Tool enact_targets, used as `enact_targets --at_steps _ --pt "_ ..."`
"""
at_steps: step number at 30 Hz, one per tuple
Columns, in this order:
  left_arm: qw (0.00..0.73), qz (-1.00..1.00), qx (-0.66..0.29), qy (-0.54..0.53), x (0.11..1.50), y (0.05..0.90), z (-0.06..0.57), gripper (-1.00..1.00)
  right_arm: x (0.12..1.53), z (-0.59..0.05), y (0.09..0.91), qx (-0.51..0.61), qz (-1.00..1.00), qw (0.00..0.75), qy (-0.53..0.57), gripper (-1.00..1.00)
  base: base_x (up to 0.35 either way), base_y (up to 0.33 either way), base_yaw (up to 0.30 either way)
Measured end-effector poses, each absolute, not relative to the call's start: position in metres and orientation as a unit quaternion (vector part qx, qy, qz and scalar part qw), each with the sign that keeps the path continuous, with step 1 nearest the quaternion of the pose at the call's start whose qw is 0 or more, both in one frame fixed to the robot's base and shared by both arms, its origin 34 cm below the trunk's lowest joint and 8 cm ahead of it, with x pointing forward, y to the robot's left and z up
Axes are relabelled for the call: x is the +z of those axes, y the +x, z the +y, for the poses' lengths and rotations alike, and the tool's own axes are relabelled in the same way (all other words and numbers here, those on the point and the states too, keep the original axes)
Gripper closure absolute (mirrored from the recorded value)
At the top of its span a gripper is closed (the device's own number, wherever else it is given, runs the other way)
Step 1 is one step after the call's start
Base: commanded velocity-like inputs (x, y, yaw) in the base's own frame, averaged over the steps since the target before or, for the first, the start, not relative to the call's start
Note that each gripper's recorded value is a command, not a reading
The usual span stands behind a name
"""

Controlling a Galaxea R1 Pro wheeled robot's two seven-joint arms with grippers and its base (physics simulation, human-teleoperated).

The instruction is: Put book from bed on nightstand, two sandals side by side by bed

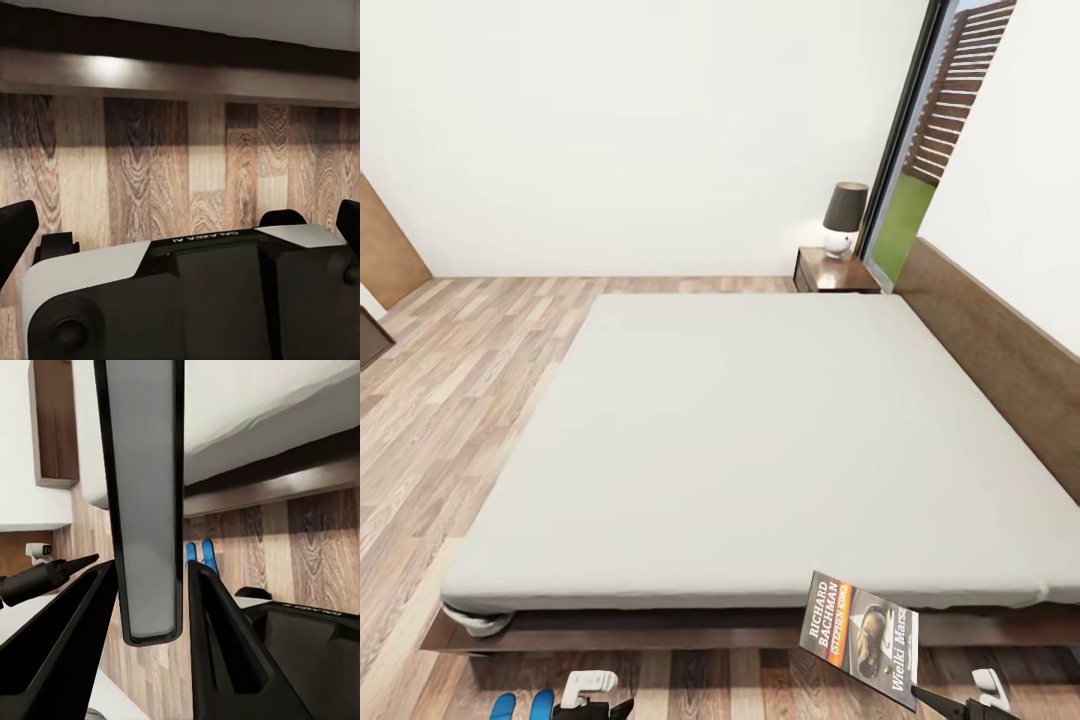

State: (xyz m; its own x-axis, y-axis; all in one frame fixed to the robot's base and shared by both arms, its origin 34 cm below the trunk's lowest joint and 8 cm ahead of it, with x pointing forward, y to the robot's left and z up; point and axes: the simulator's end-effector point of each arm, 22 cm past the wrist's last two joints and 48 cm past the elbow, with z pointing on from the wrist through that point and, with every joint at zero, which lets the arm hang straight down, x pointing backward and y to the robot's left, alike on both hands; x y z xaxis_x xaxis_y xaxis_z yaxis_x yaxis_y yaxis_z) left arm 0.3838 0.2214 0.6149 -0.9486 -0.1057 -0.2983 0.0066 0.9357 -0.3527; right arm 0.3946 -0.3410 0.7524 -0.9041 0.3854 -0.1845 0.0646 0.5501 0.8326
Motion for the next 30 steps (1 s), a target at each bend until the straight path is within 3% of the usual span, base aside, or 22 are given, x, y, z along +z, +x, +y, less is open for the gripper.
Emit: enact_targets --at_steps 30 --pt "0.18 0.967 -0.179 -0.021 0.628 0.4 0.22 -1.0 0.767 -0.341 0.406 0.459 0.858 0.197 0.119 1.0 0.0 0.0 0.0"
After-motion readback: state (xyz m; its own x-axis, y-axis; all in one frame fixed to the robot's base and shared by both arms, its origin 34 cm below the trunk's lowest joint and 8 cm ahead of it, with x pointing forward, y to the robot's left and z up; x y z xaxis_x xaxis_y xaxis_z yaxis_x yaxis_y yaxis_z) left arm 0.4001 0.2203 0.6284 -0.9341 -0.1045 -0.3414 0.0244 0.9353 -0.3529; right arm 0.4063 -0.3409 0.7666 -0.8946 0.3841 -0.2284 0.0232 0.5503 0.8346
